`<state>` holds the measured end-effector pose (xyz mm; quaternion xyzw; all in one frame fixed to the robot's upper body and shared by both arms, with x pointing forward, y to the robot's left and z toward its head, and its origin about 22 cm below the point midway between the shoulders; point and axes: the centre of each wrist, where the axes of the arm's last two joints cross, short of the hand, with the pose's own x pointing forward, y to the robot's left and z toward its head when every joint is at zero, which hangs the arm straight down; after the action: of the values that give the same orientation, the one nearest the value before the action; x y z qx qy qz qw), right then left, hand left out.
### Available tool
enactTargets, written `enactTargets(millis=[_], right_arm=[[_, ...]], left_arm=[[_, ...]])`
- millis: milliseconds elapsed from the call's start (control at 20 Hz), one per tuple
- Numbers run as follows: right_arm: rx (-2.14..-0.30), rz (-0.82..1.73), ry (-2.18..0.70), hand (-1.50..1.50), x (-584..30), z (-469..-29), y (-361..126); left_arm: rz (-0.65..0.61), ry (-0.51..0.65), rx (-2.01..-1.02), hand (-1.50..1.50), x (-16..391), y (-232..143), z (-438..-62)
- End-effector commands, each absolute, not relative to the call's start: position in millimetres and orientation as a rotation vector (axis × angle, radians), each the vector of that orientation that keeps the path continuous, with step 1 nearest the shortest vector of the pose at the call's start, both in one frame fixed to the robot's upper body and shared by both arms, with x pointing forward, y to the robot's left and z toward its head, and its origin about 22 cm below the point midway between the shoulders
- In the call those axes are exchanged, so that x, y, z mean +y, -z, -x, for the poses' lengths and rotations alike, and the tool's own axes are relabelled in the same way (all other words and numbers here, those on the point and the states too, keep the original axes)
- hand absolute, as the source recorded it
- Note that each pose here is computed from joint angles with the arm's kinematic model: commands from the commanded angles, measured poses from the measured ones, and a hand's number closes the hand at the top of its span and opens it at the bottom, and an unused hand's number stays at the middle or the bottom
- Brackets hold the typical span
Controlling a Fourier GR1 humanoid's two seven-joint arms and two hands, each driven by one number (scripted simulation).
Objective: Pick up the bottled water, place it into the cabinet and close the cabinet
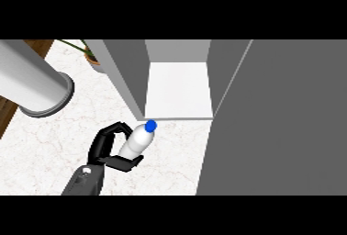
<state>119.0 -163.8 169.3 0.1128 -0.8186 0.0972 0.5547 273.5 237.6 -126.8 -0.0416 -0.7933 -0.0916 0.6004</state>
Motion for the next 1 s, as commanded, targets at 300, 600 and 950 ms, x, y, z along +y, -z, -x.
enactTargets(millis=[300,600,950], right_arm=[[-1.966,-0.204,-0.236,-1.50,-169.1,-107.1,-176.1],[-1.978,-0.228,-0.221,-1.50,-161.2,-102.9,-177.2],[-1.961,-0.250,-0.211,-1.50,-174.3,-104.5,-180.3]], left_arm=[[0.160,-0.002,-1.891,1.50,186.7,88.5,-297.7],[0.264,-0.037,-1.858,1.50,147.0,57.9,-300.6],[0.247,-0.057,-1.864,1.50,102.6,15.7,-315.6]])
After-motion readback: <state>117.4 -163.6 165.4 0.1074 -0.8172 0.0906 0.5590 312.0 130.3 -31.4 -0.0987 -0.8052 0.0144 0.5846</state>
